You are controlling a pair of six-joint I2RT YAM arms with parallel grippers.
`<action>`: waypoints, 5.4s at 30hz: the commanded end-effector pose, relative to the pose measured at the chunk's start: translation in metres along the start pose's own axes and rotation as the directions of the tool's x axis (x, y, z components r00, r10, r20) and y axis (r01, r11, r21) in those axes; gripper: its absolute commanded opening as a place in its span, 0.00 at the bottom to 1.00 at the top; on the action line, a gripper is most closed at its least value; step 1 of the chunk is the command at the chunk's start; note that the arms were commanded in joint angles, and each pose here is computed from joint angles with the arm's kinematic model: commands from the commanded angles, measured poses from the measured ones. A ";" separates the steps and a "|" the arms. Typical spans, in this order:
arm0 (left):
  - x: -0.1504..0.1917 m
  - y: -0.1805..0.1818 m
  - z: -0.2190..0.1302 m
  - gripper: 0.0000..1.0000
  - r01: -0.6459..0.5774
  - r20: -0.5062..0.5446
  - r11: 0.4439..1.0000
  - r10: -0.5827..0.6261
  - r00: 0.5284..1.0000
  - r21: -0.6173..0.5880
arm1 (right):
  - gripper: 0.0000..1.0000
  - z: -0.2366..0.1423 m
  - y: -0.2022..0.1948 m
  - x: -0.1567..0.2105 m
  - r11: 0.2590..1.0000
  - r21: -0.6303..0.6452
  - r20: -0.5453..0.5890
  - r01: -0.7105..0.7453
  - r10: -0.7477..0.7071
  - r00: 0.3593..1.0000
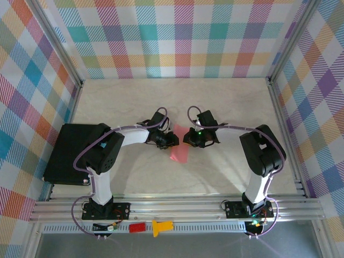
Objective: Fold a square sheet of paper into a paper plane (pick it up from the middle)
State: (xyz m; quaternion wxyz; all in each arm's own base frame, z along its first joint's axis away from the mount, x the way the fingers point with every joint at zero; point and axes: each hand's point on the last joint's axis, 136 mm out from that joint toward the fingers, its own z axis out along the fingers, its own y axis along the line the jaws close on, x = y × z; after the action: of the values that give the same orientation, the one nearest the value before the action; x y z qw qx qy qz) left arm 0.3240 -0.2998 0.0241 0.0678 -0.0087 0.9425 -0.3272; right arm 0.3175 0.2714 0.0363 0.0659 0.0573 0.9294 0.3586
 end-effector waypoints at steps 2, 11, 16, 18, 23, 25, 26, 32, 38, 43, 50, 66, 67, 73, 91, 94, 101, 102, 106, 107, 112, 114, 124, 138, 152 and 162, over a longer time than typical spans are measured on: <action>0.007 0.022 -0.001 0.27 0.023 -0.027 0.995 -0.026 0.999 -0.099 | 0.10 0.008 -0.016 0.008 0.996 0.078 -0.041 -0.036 0.039 0.998; -0.001 0.012 -0.029 0.40 0.022 0.023 0.990 -0.019 1.000 -0.142 | 0.10 0.014 -0.033 0.014 0.986 0.141 -0.060 -0.085 0.094 0.994; 0.005 0.015 -0.028 0.52 0.013 0.004 0.987 -0.012 1.000 -0.158 | 0.10 0.013 -0.030 0.012 0.988 0.134 -0.057 -0.082 0.090 0.994; 0.008 0.010 -0.024 0.56 0.001 -0.013 0.990 -0.003 1.000 -0.140 | 0.11 0.013 -0.029 0.012 0.989 0.127 -0.057 -0.081 0.089 0.994; 0.011 0.005 -0.017 0.63 -0.033 -0.030 0.988 0.029 0.999 -0.149 | 0.12 0.012 -0.021 0.009 0.992 0.098 -0.053 -0.074 0.079 0.995; 0.011 0.014 -0.015 0.62 -0.030 -0.037 0.981 0.024 0.999 -0.191 | 0.12 0.011 -0.017 0.008 0.994 0.084 -0.051 -0.070 0.074 0.996; 0.011 0.019 -0.014 0.62 -0.028 -0.039 0.976 0.020 0.999 -0.215 | 0.13 0.010 -0.015 0.007 0.995 0.077 -0.049 -0.065 0.069 0.996; 0.013 0.052 -0.011 0.51 0.003 -0.033 0.934 -0.016 0.999 -0.357 | 0.17 -0.006 0.006 -0.004 0.999 0.034 0.002 -0.010 0.010 1.000; 0.013 0.065 -0.010 0.43 0.036 -0.005 0.913 -0.041 0.999 -0.406 | 0.21 -0.028 0.012 -0.013 0.998 0.056 0.096 0.027 -0.033 0.995; 0.011 0.073 -0.009 0.39 0.062 0.014 0.898 -0.062 0.998 -0.435 | 0.21 -0.039 0.002 -0.015 0.996 0.094 0.152 0.008 -0.022 0.988; 0.010 0.078 -0.005 0.40 0.117 0.040 0.886 -0.111 0.993 -0.448 | 0.21 -0.044 -0.007 -0.017 0.994 0.102 0.192 -0.032 0.012 0.981; 0.020 0.089 0.004 0.43 0.116 -0.006 0.872 -0.135 0.991 -0.476 | 0.21 -0.052 -0.013 -0.020 0.994 0.098 0.231 -0.057 0.033 0.973; 0.020 0.089 0.004 0.43 0.114 -0.008 0.874 -0.134 0.991 -0.472 | 0.21 -0.052 -0.014 -0.020 0.994 0.098 0.230 -0.058 0.034 0.973; 0.022 0.087 0.008 0.43 0.090 -0.040 0.883 -0.122 0.992 -0.461 | 0.21 -0.051 -0.012 -0.020 0.994 0.092 0.227 -0.051 0.029 0.973; 0.024 0.088 0.018 0.44 0.069 -0.075 0.891 -0.114 0.991 -0.449 | 0.21 -0.057 -0.010 -0.024 0.995 0.079 0.249 -0.058 0.036 0.968; 0.025 0.091 0.019 0.44 0.073 -0.076 0.886 -0.121 0.990 -0.458 | 0.21 -0.054 -0.009 -0.023 0.996 0.070 0.235 -0.053 0.035 0.971; 0.027 0.095 0.022 0.44 0.078 -0.082 0.881 -0.131 0.988 -0.467 | 0.21 -0.046 -0.002 -0.022 0.999 0.028 0.195 -0.030 0.024 0.980; 0.027 0.095 0.022 0.44 0.078 -0.082 0.881 -0.132 0.988 -0.467 | 0.21 -0.044 -0.001 -0.021 0.999 0.022 0.186 -0.027 0.023 0.982; 0.028 0.097 0.022 0.45 0.079 -0.085 0.877 -0.135 0.987 -0.474 | 0.20 -0.038 0.002 -0.018 1.000 -0.001 0.157 -0.020 0.020 0.987; 0.029 0.098 0.022 0.46 0.080 -0.087 0.875 -0.138 0.987 -0.477 | 0.20 -0.037 0.003 -0.018 1.000 -0.006 0.152 -0.018 0.019 0.988; 0.031 0.100 0.023 0.46 0.085 -0.089 0.870 -0.146 0.985 -0.485 | 0.20 -0.030 0.005 -0.014 1.000 -0.024 0.124 -0.015 0.018 0.992; 0.030 0.101 0.023 0.46 0.087 -0.086 0.869 -0.147 0.985 -0.487 | 0.20 -0.028 0.006 -0.013 1.000 -0.028 0.118 -0.010 0.013 0.993; 0.032 0.104 0.023 0.46 0.087 -0.090 0.865 -0.150 0.985 -0.494 | 0.17 -0.011 0.011 -0.008 0.999 -0.045 0.058 -0.003 0.006 0.998; 0.033 0.104 0.023 0.46 0.091 -0.089 0.864 -0.154 0.984 -0.495 | 0.12 0.010 0.007 -0.001 0.999 -0.035 -0.021 -0.009 0.008 1.000; 0.023 0.087 0.015 0.44 0.085 -0.054 0.890 -0.122 0.991 -0.447 | 0.08 0.027 -0.048 0.028 0.989 0.141 -0.122 -0.049 0.066 0.990; -0.033 0.004 -0.068 0.45 0.055 0.202 0.968 -0.004 0.979 -0.245 | 0.04 0.033 -0.094 0.056 0.964 0.266 -0.195 -0.020 0.075 0.978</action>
State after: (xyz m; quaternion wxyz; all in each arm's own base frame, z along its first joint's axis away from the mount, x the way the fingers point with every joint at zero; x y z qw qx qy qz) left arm 0.3288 -0.2615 0.0409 0.0911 -0.0517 0.9762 -0.1899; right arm 0.3150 0.2744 0.0130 0.0442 0.0313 0.9340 0.3532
